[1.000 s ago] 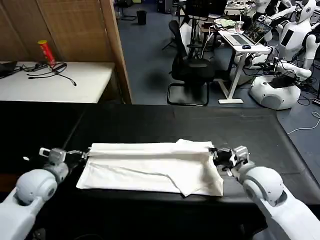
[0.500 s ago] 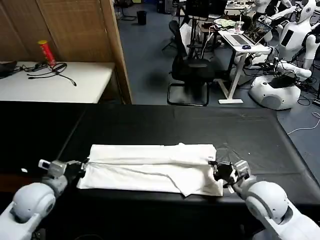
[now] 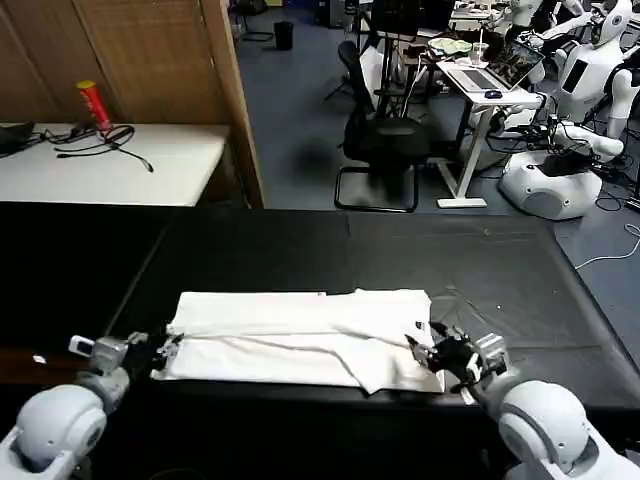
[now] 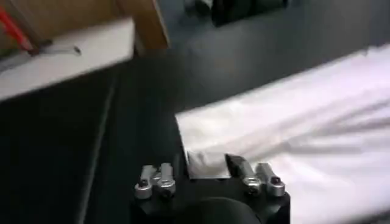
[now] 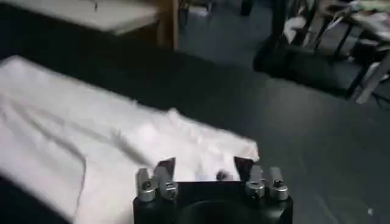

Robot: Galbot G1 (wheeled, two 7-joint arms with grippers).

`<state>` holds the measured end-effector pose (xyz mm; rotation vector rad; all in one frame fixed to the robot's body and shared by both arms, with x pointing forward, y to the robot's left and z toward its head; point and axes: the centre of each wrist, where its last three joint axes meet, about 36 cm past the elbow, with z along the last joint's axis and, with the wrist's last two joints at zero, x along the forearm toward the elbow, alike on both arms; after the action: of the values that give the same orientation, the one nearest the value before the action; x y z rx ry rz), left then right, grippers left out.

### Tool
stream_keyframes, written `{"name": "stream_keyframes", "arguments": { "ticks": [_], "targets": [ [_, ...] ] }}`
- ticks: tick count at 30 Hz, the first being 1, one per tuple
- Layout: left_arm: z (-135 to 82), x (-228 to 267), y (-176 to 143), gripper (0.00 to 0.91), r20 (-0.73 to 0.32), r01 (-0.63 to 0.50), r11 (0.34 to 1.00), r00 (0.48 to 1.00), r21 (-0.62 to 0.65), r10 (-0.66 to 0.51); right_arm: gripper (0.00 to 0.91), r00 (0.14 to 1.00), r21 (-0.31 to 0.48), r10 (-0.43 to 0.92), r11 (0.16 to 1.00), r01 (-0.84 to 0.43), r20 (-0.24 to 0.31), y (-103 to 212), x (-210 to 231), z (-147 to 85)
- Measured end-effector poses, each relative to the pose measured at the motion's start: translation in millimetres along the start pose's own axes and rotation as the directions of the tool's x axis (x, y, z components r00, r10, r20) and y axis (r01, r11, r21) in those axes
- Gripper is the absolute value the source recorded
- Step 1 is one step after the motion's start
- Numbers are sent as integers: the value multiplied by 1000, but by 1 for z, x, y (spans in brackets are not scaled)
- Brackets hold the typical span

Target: Fold and organize the clothes.

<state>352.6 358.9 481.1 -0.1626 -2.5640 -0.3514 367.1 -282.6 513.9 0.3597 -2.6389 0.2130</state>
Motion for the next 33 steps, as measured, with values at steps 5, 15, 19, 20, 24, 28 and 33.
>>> {"name": "stream_keyframes", "arguments": {
  "ticks": [5,15,19,20,24,28,33],
  "targets": [
    [-13,-20,10,878,73,17,996,997,89,-24,878,999,-46,49,998,-49,-1,-10,-38,3],
    [-20,-75,21,878,84,-32,963,996,268,9,878,993,-211,114,971,-116,-21,-18,-104,22],
    [-13,-92,20,878,61,-43,947,998,320,25,878,992,-245,120,961,-128,-51,-17,-118,31],
    [-12,-96,20,878,56,-44,944,998,327,27,878,991,-250,120,959,-130,-56,-17,-121,32],
    [-7,-104,19,673,41,-44,937,999,346,32,751,991,-268,118,954,-133,-70,-16,-130,36],
    [-4,-107,21,244,28,-38,936,999,351,30,556,990,-278,118,951,-135,-79,-14,-136,38],
    [1,-113,21,78,10,-23,938,1000,346,21,254,990,-282,116,950,-135,-83,-11,-138,41]
  ]
}}
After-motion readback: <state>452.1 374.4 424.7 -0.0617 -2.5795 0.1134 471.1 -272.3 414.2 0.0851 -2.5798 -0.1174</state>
